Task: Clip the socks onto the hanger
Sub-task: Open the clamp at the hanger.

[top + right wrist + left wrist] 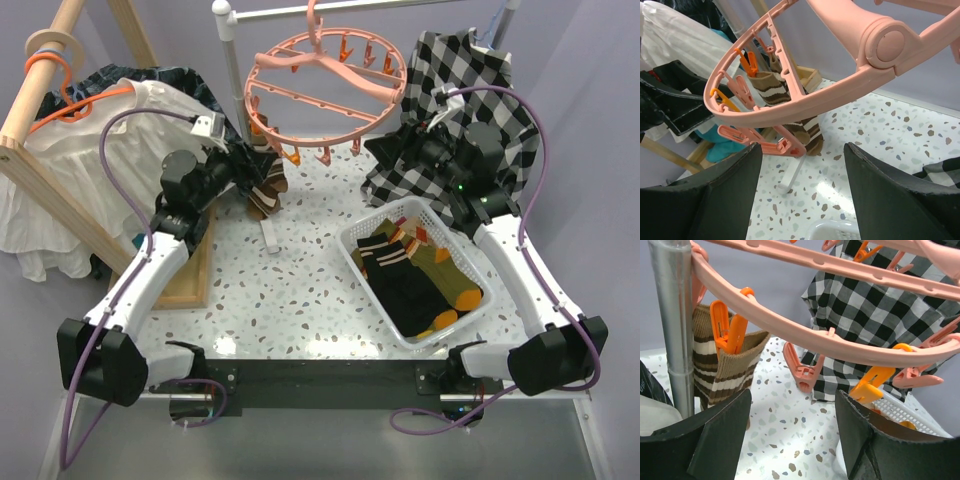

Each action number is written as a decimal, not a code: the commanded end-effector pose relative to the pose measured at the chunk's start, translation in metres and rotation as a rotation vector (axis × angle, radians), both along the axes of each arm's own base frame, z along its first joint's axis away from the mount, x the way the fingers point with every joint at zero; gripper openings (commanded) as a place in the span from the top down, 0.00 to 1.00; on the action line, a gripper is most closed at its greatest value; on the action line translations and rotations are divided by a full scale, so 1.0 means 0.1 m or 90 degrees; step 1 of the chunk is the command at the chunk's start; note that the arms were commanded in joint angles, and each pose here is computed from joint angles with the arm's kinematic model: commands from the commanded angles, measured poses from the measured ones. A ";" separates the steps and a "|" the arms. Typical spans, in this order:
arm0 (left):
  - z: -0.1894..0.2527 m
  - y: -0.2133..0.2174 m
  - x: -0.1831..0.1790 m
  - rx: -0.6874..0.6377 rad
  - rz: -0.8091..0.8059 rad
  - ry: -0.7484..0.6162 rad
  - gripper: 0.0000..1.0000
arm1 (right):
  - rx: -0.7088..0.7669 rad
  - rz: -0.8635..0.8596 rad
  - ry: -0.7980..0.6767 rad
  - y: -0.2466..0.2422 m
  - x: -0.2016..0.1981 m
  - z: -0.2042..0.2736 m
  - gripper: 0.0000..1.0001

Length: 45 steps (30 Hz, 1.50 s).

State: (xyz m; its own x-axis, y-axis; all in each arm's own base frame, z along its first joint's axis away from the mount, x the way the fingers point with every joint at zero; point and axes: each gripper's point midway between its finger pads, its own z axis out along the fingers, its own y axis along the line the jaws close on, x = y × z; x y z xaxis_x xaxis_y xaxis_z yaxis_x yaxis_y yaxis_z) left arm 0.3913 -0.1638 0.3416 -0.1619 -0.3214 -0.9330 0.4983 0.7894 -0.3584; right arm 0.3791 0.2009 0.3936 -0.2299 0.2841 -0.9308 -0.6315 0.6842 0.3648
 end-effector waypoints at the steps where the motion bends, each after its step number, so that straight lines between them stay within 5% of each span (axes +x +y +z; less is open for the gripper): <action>1: 0.23 -0.03 0.15 0.012 -0.006 -0.069 0.28 | 0.015 0.015 -0.072 0.01 -0.13 0.41 0.29; 24: 0.44 -0.15 0.40 -0.004 -0.031 -0.122 0.41 | 0.004 0.013 -0.089 -0.02 -0.18 0.44 0.29; 41: 0.39 -0.12 0.40 0.002 -0.017 -0.096 0.81 | -0.021 -0.019 -0.041 -0.10 -0.16 0.09 0.29; 45: 0.27 -0.11 0.38 0.012 -0.002 -0.069 1.00 | -0.047 -0.046 0.014 -0.19 -0.19 -0.26 0.29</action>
